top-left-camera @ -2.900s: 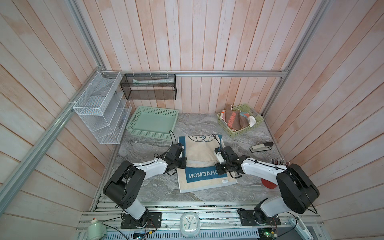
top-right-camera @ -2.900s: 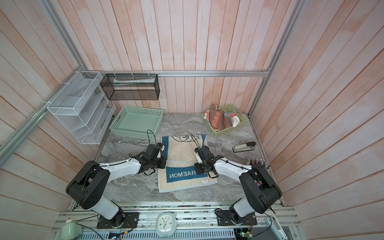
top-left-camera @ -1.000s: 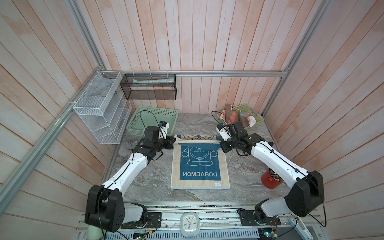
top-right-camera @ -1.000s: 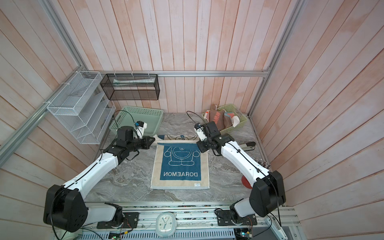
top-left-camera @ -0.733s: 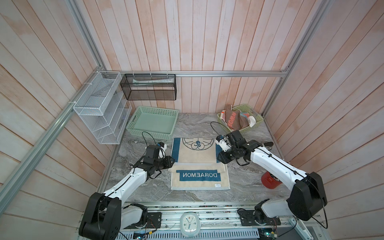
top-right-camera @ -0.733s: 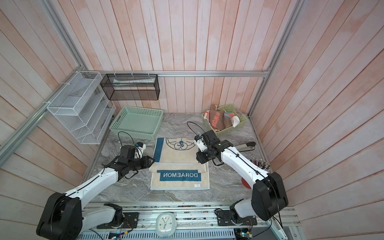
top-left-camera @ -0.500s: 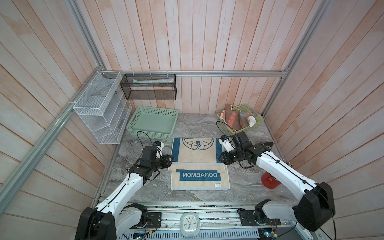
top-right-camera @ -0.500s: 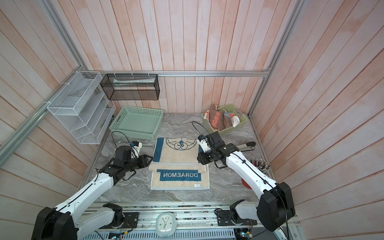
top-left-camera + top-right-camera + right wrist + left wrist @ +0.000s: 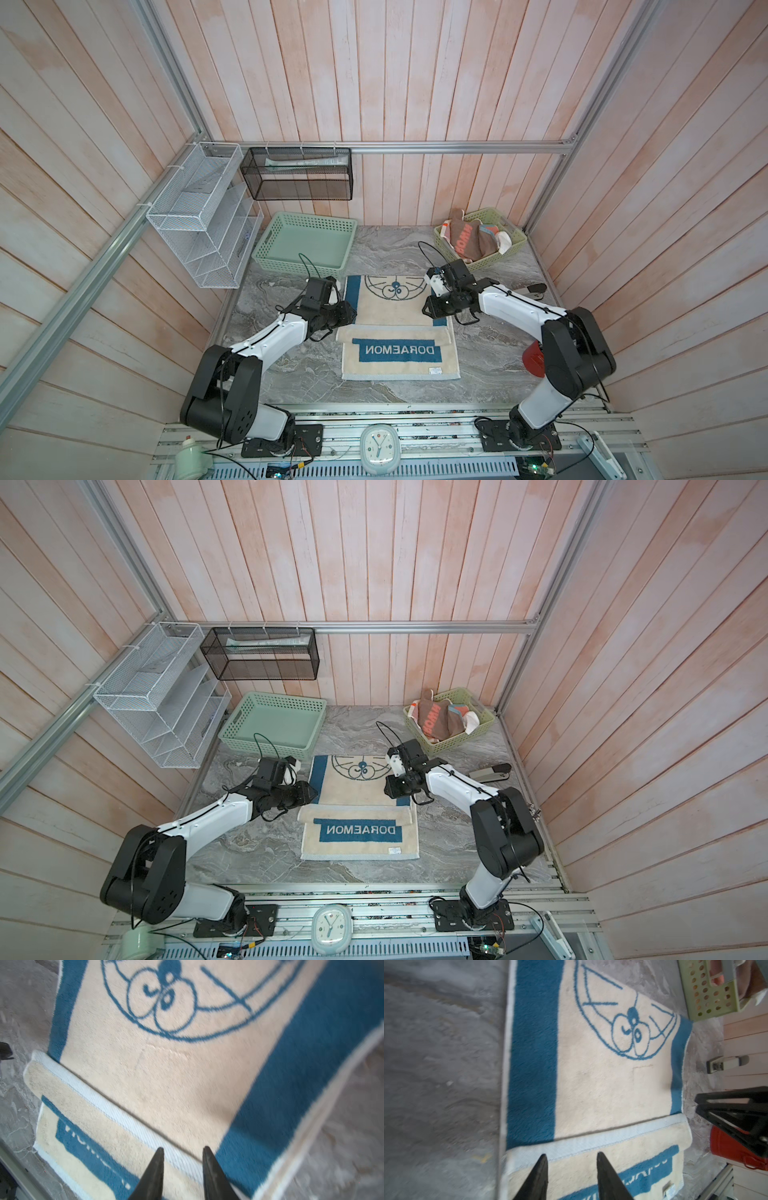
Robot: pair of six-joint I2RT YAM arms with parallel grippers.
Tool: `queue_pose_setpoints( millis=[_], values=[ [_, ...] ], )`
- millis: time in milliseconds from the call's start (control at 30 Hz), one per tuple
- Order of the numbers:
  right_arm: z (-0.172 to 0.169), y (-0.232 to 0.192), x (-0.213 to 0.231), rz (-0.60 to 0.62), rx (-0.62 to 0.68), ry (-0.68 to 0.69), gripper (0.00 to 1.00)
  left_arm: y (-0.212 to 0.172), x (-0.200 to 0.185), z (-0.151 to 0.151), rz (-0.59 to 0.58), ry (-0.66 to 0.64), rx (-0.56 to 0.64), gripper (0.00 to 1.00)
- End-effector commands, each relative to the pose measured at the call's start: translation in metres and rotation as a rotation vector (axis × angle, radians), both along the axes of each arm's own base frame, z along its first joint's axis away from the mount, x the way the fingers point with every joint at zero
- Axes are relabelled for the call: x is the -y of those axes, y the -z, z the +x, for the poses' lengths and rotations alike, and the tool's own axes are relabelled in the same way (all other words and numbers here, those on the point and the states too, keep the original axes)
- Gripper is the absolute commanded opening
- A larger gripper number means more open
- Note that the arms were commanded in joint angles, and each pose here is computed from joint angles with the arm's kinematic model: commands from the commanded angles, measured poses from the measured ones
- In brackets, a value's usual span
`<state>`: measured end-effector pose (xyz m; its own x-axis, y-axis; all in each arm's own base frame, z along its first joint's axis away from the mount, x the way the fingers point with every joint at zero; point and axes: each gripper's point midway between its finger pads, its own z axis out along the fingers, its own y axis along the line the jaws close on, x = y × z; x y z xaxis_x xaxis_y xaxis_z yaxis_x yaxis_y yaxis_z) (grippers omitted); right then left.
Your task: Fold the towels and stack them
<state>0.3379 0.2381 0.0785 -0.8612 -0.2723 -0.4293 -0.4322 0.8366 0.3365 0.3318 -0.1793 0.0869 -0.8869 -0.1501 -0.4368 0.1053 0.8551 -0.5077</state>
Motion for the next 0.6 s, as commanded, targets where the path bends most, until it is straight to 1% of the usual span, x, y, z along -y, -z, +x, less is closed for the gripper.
queue_pose_setpoints(
  millis=[0,67,167,333,433,567],
  values=[
    [0.014,-0.008,-0.040,0.057,0.043,-0.112,0.24,-0.011,0.040,0.021,0.007,0.087,0.077,0.40],
    [0.012,0.006,-0.053,0.053,0.011,-0.151,0.17,-0.001,0.066,0.023,0.028,0.144,0.070,0.40],
    [0.010,0.025,-0.065,0.062,-0.026,-0.173,0.10,0.018,0.093,0.024,0.053,0.194,0.040,0.40],
    [0.017,0.057,-0.066,0.019,-0.063,-0.168,0.00,0.049,0.108,0.013,0.104,0.235,-0.008,0.40],
    [0.023,0.073,-0.063,-0.016,-0.081,-0.135,0.00,0.062,0.115,-0.004,0.140,0.274,-0.032,0.40],
    [0.029,0.086,-0.057,-0.061,-0.100,-0.080,0.00,0.068,0.121,-0.035,0.205,0.337,-0.059,0.41]
  ],
)
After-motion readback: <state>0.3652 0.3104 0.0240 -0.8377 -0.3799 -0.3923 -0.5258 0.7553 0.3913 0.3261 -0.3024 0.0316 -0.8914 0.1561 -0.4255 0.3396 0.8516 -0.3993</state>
